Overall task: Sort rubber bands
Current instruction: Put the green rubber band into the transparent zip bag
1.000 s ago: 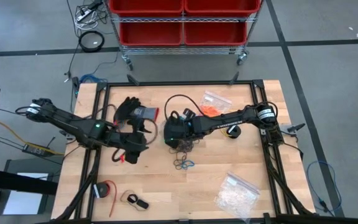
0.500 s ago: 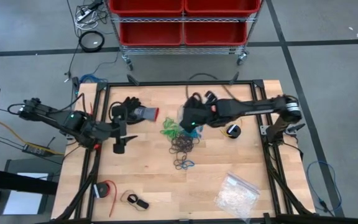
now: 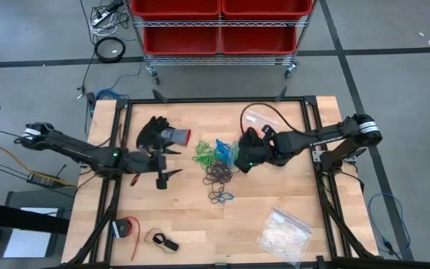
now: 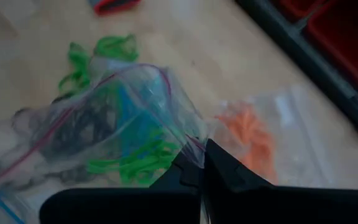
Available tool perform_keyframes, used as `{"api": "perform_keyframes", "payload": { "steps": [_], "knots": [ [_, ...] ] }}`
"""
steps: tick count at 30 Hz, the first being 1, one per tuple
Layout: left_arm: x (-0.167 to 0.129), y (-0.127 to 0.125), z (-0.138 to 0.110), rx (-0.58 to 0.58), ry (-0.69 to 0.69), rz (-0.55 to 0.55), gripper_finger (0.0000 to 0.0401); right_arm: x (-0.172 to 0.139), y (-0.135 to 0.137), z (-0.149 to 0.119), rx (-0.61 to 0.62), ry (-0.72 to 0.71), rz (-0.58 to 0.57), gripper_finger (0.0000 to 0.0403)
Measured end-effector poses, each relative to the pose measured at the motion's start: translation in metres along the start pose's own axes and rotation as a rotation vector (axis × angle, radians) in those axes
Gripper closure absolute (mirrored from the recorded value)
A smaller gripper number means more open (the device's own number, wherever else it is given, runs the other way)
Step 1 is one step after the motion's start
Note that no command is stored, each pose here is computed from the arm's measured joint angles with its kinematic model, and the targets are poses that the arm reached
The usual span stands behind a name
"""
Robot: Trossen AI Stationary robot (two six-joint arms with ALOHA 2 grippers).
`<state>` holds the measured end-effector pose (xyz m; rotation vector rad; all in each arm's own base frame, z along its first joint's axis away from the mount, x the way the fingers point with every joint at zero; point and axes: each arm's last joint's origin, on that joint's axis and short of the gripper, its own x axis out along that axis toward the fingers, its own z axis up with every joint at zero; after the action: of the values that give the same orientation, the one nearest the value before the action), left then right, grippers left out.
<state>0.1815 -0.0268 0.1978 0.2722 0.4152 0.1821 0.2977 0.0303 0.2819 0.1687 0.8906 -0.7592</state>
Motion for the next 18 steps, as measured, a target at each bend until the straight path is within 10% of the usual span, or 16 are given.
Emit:
{"api": "perform_keyframes", "payload": {
  "steps": [18],
  "knots": [
    [0.088, 0.011, -0.054, -0.142, 0.133, -0.066, 0.0143, -0.005, 0.011, -0.019, 0.140, 0.005, 0.024, 0.0403]
  ]
}}
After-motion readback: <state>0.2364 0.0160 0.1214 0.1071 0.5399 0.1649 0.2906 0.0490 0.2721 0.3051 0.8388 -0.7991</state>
